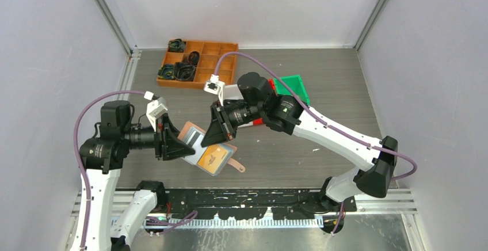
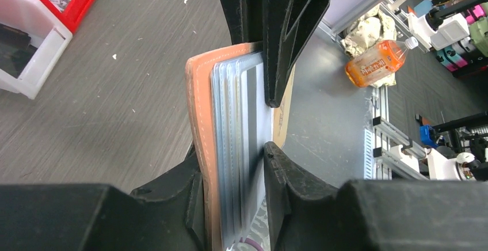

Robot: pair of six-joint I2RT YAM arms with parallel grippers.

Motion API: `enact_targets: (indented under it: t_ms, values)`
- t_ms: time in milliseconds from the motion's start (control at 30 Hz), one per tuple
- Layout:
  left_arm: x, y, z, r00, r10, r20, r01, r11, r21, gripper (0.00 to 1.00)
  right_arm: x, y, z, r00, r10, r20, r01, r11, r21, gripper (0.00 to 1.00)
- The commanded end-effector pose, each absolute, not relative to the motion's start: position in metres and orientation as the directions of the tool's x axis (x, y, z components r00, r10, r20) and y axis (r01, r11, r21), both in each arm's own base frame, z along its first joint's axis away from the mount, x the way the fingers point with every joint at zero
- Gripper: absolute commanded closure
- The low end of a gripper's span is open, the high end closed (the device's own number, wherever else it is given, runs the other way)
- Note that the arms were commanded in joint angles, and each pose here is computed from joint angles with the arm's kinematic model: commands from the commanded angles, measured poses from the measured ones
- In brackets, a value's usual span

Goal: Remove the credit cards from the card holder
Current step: Remove the credit card from the card holder.

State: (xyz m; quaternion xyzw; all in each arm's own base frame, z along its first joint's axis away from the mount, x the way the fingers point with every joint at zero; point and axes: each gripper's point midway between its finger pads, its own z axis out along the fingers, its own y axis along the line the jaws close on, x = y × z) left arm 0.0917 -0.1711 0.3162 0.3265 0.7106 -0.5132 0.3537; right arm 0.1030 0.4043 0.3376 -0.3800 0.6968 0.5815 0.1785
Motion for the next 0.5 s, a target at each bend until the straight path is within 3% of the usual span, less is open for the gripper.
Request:
enact_targets:
  t_ms: [0,133,233,333,400,467]
  values:
    - [0.079,-0.176,0.329,-0.549,0.082,-0.832,0.83,0.166,-0.532,0.69,0.109,0.411,0.377,-0.579,-0.232,-0.781,-0.797,-0.04,0.603,0.99]
    - [0.08,-0.177,0.332,-0.573,0.078,-0.816,0.816,0.148,-0.559,0.9,0.109,0.411,0.377,-0.575,-0.233,-0.784,-0.8,-0.041,0.599,0.92]
    - [0.08,-0.18,0.337,-0.618,0.065,-0.784,0.785,0.11,-0.61,0.96,0.109,0.412,0.376,-0.578,-0.234,-0.782,-0.797,-0.046,0.602,0.8]
    - [0.082,-0.182,0.339,-0.686,0.049,-0.726,0.727,0.062,-0.683,0.81,0.107,0.413,0.375,-0.577,-0.239,-0.781,-0.795,-0.057,0.604,0.77]
    - [0.085,-0.183,0.34,-0.703,0.04,-0.71,0.711,0.055,-0.701,0.72,0.105,0.412,0.378,-0.573,-0.238,-0.784,-0.795,-0.072,0.602,0.83]
    - [0.088,-0.183,0.341,-0.704,0.031,-0.71,0.71,0.064,-0.701,0.7,0.105,0.413,0.377,-0.575,-0.24,-0.782,-0.793,-0.071,0.605,0.9]
